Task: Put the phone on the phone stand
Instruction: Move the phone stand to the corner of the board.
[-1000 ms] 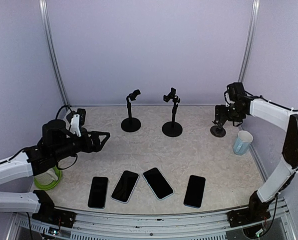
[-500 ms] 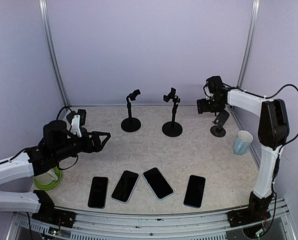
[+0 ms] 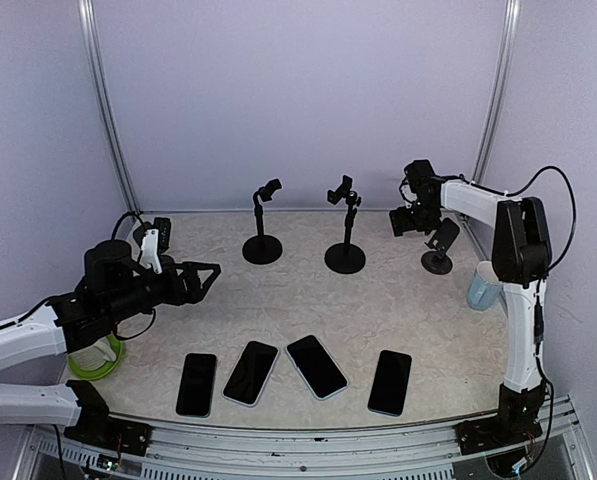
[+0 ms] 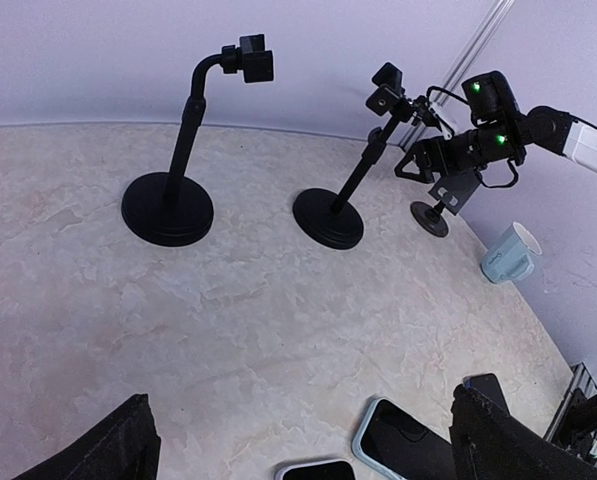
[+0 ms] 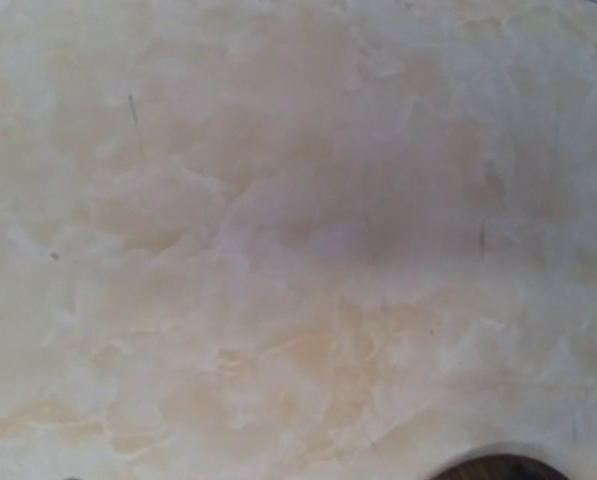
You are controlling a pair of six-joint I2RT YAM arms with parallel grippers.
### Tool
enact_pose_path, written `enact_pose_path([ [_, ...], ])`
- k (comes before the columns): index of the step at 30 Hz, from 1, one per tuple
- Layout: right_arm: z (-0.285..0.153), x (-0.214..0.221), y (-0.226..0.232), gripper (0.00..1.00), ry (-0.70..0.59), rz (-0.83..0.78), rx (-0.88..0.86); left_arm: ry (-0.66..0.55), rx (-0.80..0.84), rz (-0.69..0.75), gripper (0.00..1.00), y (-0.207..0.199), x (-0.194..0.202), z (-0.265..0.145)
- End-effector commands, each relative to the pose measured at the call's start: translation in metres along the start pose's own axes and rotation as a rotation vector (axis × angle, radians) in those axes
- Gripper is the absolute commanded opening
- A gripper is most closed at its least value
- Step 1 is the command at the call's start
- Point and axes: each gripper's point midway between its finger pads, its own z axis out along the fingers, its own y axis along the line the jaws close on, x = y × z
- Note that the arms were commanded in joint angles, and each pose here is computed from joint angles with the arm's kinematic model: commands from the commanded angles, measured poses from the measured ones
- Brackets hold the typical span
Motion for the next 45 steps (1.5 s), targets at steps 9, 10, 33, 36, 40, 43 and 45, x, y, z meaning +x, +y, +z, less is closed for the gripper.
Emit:
enact_pose_path([
  [9, 0.028, 0.036, 0.006, 0.89, 0.107, -0.025, -0.099, 0.0, 0.01, -0.002, 0.99, -0.002, 0.002, 0.007],
  [10, 0.028, 0.038, 0.007, 0.89, 0.11, -0.029, -0.1, 0.002, 0.01, -0.003, 0.99, -0.002, 0.002, 0.007],
  [33, 0.0, 0.064, 0.005, 0.88, 0.183, -0.08, -0.13, 0.006, 0.014, -0.017, 0.99, -0.001, 0.006, 0.007],
  [36, -0.003, 0.064, 0.004, 0.88, 0.187, -0.084, -0.126, 0.005, 0.013, -0.018, 0.99, -0.001, 0.006, 0.005],
  [40, -0.004, 0.069, 0.0, 0.87, 0.204, -0.093, -0.115, 0.001, 0.013, -0.019, 0.99, -0.001, 0.006, 0.003],
  [43, -0.004, 0.073, -0.001, 0.87, 0.215, -0.096, -0.119, -0.001, 0.011, -0.018, 0.99, 0.0, 0.006, 0.002],
  [45, -0.004, 0.074, -0.001, 0.87, 0.215, -0.098, -0.121, 0.0, 0.011, -0.019, 0.99, 0.0, 0.006, 0.002],
])
